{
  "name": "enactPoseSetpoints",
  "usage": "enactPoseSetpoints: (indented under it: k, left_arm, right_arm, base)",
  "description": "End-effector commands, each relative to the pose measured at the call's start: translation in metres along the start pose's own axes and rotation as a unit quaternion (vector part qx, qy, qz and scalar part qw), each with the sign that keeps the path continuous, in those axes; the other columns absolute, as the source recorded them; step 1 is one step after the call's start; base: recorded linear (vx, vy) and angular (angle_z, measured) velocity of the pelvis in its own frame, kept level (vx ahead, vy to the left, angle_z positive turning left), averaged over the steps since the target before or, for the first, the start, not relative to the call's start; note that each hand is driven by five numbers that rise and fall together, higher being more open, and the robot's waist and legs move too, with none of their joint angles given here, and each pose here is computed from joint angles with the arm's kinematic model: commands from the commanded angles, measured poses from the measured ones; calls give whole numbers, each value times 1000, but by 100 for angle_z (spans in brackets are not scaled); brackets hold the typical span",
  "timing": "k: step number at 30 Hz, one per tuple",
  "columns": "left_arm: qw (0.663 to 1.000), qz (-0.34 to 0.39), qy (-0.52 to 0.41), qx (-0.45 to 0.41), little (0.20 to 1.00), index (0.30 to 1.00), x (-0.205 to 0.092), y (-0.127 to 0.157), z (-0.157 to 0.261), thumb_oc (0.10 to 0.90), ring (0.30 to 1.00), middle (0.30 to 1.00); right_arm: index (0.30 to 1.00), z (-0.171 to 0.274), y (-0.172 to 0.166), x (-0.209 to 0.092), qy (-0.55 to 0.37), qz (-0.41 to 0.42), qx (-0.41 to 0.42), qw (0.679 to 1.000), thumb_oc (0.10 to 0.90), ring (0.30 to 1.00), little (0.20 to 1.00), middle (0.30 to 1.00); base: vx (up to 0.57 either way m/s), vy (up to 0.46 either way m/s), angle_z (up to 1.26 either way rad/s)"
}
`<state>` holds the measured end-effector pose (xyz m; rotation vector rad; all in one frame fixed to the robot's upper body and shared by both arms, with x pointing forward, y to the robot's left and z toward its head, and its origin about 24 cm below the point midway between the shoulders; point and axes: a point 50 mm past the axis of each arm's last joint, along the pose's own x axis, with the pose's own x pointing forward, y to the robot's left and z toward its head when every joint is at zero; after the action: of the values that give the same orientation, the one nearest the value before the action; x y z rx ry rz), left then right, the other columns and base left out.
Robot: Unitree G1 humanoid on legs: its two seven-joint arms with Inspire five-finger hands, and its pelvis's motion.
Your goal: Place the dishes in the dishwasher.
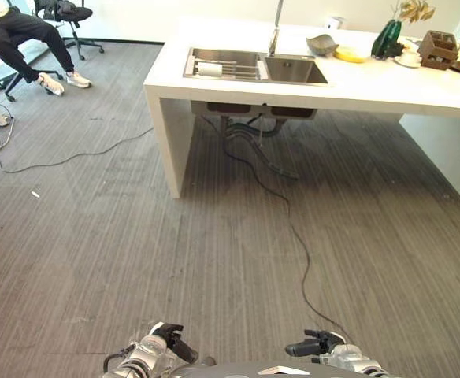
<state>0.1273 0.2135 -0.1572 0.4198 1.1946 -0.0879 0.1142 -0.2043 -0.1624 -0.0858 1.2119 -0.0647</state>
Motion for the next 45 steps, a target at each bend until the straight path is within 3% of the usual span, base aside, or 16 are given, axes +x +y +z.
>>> enactPoseSetpoints:
  k: [1,7,23,35,38,45]
  left_arm:
    - [999,4,-43,25,900,900,3,0,40,800,900,900]
    - [994,36,-106,20,900,900,-1,19,75,800,900,900]
    - [973,49,-224,15,900,900,-19,31,138,800,900,900]
    - [972,22,-224,-66,900,900,-20,30,114,800,900,900]
    - [965,24,-253,-70,900,900,-27,35,127,800,900,900]
    - [914,45,-391,-102,900,900,-67,60,173,800,900,900]
  right_arm:
    - [900,31,-14,1,-37,-23,-26,999,800,900,900,900]
    - [900,54,-23,0,-65,-36,-35,997,800,900,900,900]
    - [900,73,-32,-3,-99,-43,18,994,800,900,900,900]
    - [900,35,-43,-5,-51,-40,-40,997,800,900,900,900]
    - [900,38,-51,-6,-57,-54,-32,996,800,900,900,900]
    - [900,23,-60,-8,-39,-65,-20,997,800,900,900,900]
  base:
    - [-20,49,-1]
    - [-2,78,-3]
    - [155,20,18]
    - [397,-288,30]
    - [217,-341,-6]
    - [397,-102,1]
